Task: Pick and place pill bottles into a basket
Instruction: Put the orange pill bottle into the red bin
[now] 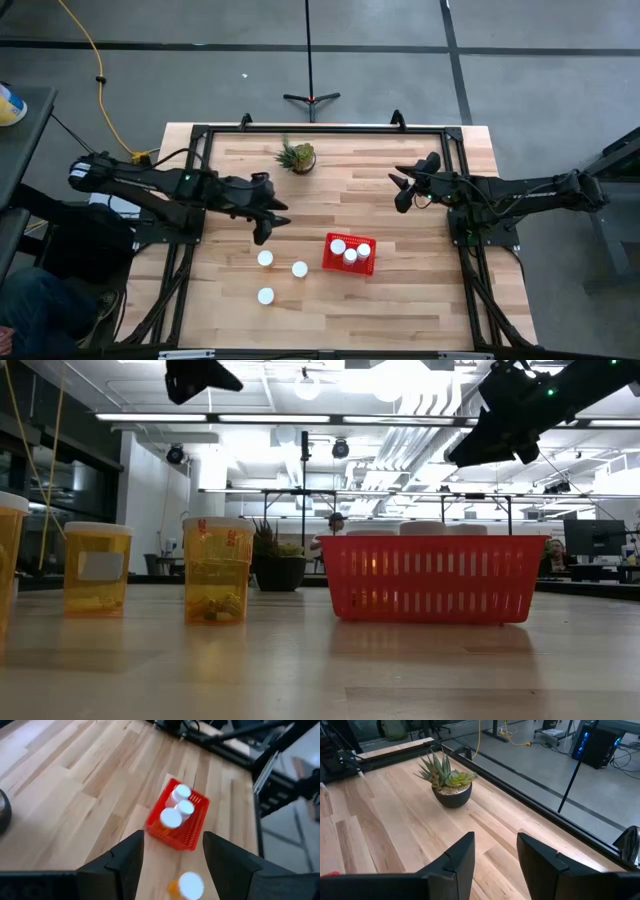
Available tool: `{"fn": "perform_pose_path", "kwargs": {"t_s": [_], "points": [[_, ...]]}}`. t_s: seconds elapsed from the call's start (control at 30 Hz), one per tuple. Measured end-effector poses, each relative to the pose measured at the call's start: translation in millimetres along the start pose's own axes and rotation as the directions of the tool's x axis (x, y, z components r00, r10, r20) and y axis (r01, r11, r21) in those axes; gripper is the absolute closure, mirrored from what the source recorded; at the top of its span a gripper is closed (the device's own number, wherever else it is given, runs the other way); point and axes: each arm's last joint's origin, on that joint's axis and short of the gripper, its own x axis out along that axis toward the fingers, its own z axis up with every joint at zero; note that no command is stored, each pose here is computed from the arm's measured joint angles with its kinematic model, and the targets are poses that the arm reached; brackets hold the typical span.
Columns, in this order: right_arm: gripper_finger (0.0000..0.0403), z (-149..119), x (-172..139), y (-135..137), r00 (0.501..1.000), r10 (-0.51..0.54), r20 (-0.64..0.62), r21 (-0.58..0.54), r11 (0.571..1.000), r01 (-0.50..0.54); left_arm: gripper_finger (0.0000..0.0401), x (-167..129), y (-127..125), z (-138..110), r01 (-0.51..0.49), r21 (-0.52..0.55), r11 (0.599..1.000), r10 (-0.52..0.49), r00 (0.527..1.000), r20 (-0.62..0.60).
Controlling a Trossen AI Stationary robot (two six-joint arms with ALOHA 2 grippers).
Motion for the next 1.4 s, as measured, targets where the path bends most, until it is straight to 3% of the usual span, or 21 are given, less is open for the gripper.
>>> {"fn": "perform_pose_path", "kwargs": {"t_s": [0.1,0.23,0.3,0.37,0.47,0.6,0.8,0.93,1.1,1.27,1.4], "points": [[0.0265,-0.4,0.0,-0.1,1.000,-0.001,-0.003,-0.002,1.000,0.001,0.0164,2.0,1.9,-3.3,-0.020,0.148,0.989,0.021,1.000,-0.008],[0.0265,-0.3,0.0,-0.1,1.000,0.000,-0.003,0.000,1.000,0.000,0.0164,6.1,7.4,-3.1,-0.216,0.357,0.909,0.208,0.976,0.064],[0.0265,-0.4,0.0,0.0,1.000,0.002,-0.005,-0.002,1.000,-0.002,0.0164,6.5,8.9,0.0,-0.313,0.368,0.876,0.286,0.950,0.126],[0.0265,-0.8,0.0,-0.1,1.000,0.002,-0.009,-0.006,1.000,-0.002,0.0164,6.9,8.8,2.6,-0.352,0.328,0.877,0.314,0.935,0.165],[0.0265,-2.6,0.0,-1.0,1.000,-0.010,-0.023,-0.026,1.000,0.010,0.0165,7.7,5.6,9.2,-0.284,0.311,0.907,0.231,0.953,0.198],[0.0265,-3.6,-0.1,-0.9,0.999,-0.002,-0.035,-0.023,1.000,0.001,0.0164,3.0,1.5,12.9,-0.113,0.354,0.929,0.055,0.984,0.171],[0.0265,-4.9,-0.1,-1.3,0.999,-0.006,-0.046,-0.031,1.000,0.004,0.0164,-8.4,-3.0,12.0,0.080,0.442,0.893,-0.140,0.985,0.104],[0.0265,-7.7,-0.3,-2.3,0.997,-0.011,-0.073,-0.050,0.999,0.008,0.0164,-7.4,-3.4,9.0,0.136,0.453,0.881,-0.179,0.982,0.053],[0.0265,-10.7,-0.6,-2.7,0.994,0.001,-0.106,-0.066,0.998,-0.008,0.0164,10.1,-3.9,-7.4,0.317,0.470,0.824,-0.259,0.948,-0.186],[0.0265,-11.7,-0.7,-2.5,0.993,0.014,-0.120,-0.070,0.997,-0.023,0.0164,30.0,-4.6,-14.7,0.334,0.361,0.871,-0.246,0.931,-0.269],[0.0265,-11.8,-0.7,-2.3,0.992,0.022,-0.123,-0.069,0.997,-0.030,0.0164,45.9,-3.2,-22.2,0.321,0.344,0.882,-0.205,0.920,-0.333]]}}
